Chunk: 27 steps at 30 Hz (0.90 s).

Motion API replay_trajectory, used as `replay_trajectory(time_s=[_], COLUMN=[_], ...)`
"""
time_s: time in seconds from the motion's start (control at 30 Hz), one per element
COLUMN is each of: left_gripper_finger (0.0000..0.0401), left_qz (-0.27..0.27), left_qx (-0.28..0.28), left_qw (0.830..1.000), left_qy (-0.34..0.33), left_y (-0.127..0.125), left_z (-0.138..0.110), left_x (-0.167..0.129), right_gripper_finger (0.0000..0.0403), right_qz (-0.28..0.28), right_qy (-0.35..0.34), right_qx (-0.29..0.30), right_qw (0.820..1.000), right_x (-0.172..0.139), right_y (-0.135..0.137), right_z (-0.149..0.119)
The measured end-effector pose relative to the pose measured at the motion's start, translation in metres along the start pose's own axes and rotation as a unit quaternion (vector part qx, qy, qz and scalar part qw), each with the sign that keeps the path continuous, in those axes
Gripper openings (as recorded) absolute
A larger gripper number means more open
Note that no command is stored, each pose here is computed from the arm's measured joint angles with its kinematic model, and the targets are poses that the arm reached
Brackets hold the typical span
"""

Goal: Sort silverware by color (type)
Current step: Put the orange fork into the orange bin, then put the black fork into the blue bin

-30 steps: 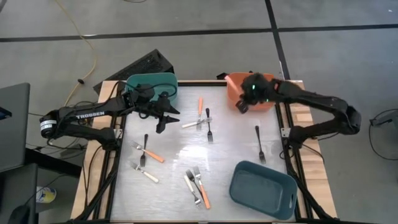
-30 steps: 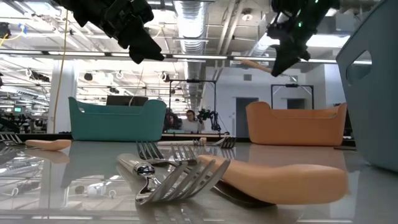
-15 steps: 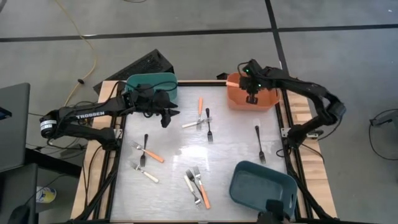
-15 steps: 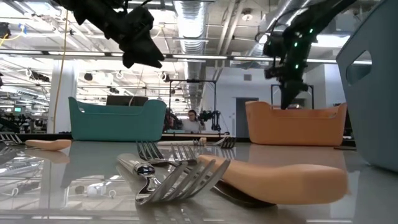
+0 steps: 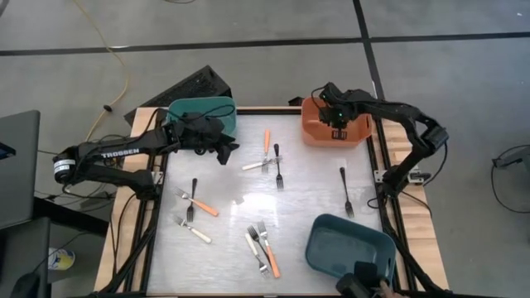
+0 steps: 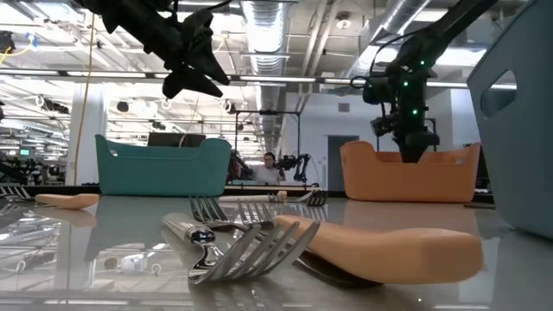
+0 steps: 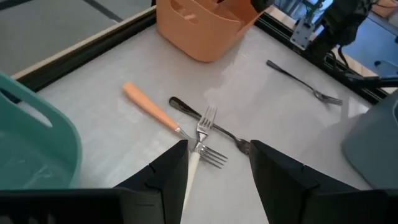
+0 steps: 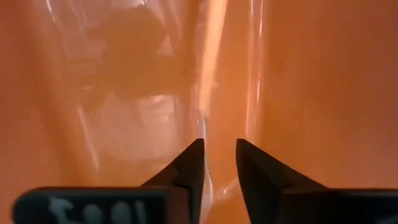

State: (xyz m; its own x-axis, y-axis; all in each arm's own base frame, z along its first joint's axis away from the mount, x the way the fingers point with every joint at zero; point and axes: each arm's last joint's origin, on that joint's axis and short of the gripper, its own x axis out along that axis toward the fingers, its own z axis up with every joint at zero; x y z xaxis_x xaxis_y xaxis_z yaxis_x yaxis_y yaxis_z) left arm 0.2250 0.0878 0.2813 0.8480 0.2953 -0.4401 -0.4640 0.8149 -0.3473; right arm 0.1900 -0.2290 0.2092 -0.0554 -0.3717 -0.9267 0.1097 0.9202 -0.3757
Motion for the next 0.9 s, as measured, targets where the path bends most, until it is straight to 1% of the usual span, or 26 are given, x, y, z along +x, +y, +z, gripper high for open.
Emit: replay_trajectory(time_s=[0.1, 0.2, 0.27, 0.37, 0.4, 0.47, 0.57, 0.67, 0.7, 0.73, 0.8, 0.9], left_gripper_finger=[0.0155, 0.0155, 0.0155, 0.0155, 0.0155, 0.0155, 0.0155, 0.0155, 0.0155, 0.0155, 0.0155, 0.0155], left_qz=[-0.005, -0.004, 0.004, 0.019, 0.018, 0.010, -0.025, -0.075, -0.094, -0.113, -0.151, -0.199], left_qx=[0.011, 0.044, 0.072, 0.137, 0.159, 0.200, 0.234, 0.243, 0.243, 0.242, 0.241, 0.246], left_qw=[1.000, 0.999, 0.997, 0.990, 0.987, 0.980, 0.972, 0.967, 0.965, 0.964, 0.958, 0.947], left_qy=[0.002, 0.001, -0.006, -0.020, -0.023, -0.023, -0.007, 0.004, 0.011, 0.018, 0.028, 0.049], left_y=[-0.002, -0.002, -0.002, -0.002, -0.002, -0.003, -0.004, -0.006, -0.007, -0.008, -0.009, -0.012], left_z=[-0.001, -0.001, 0.000, 0.002, 0.003, 0.003, 0.001, -0.001, -0.002, -0.004, -0.005, -0.010], left_x=[0.000, 0.000, 0.000, 0.000, 0.000, 0.000, 0.000, 0.000, 0.000, -0.001, -0.001, -0.002], right_gripper_finger=[0.0153, 0.0176, 0.0185, 0.0187, 0.0186, 0.0181, 0.0172, 0.0162, 0.0159, 0.0156, 0.0150, 0.0146], right_qz=[-0.002, -0.003, -0.002, 0.004, 0.009, 0.038, 0.076, 0.094, 0.098, 0.101, 0.100, 0.093], right_qy=[-0.001, -0.008, -0.016, -0.026, -0.029, -0.039, -0.054, -0.043, -0.037, -0.029, -0.014, 0.011], right_qx=[0.024, 0.085, 0.133, 0.214, 0.246, 0.312, 0.395, 0.462, 0.477, 0.488, 0.500, 0.513], right_qw=[1.000, 0.996, 0.991, 0.977, 0.969, 0.949, 0.914, 0.881, 0.873, 0.866, 0.860, 0.853], right_x=[-0.011, -0.028, -0.043, -0.065, -0.072, -0.085, -0.104, -0.118, -0.122, -0.125, -0.127, -0.117], right_y=[0.003, 0.009, 0.016, 0.031, 0.037, 0.051, 0.076, 0.104, 0.114, 0.124, 0.143, 0.175], right_z=[-0.004, -0.008, -0.011, -0.016, -0.017, -0.017, -0.015, -0.011, -0.010, -0.009, -0.006, -0.005])
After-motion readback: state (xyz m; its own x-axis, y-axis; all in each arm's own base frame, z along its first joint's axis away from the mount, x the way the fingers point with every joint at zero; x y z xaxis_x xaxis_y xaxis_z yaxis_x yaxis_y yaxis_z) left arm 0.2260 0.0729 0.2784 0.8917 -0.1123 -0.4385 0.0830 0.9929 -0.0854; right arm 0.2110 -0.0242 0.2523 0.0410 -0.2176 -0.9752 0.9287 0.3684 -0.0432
